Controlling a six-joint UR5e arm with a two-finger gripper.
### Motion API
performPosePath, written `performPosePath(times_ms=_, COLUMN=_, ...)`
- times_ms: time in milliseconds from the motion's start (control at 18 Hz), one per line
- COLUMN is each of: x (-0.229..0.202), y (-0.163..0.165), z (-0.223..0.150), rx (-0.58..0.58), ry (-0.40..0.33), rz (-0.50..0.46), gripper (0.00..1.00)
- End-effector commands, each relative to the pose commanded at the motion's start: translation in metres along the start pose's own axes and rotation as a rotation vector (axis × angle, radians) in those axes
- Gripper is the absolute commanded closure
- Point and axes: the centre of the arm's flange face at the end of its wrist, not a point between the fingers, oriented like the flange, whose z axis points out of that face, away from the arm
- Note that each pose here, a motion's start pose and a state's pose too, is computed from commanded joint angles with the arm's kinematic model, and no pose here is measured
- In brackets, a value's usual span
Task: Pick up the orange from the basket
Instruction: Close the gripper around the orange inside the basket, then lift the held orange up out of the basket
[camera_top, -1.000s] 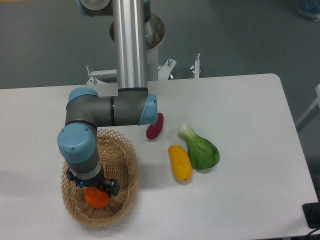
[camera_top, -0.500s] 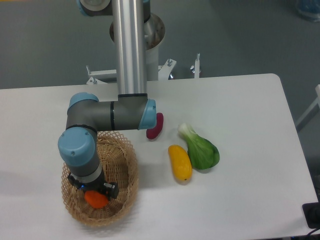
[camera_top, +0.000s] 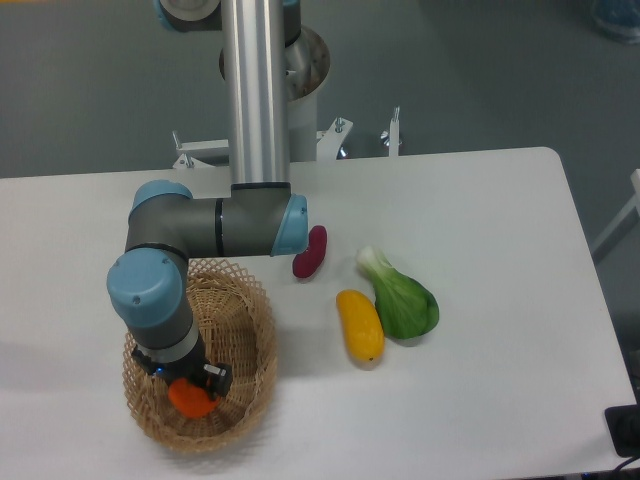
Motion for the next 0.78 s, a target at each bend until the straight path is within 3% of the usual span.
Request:
performPosePath(times_ms=333, x=-0.046, y=-0.008, z=-0.09, rx=0.135, ry=-0.044, rz=0.044, gripper=0.27)
performPosePath(times_ms=667, x=-0.124, y=0.031, z=-0.129, rx=0.113, ry=-0.072, rz=0.092, gripper=0.28)
performPosePath(times_ms=778, x=-0.161, y=0.05, z=-0.14, rx=0.116, ry=-0.071, rz=0.101, gripper=0.36)
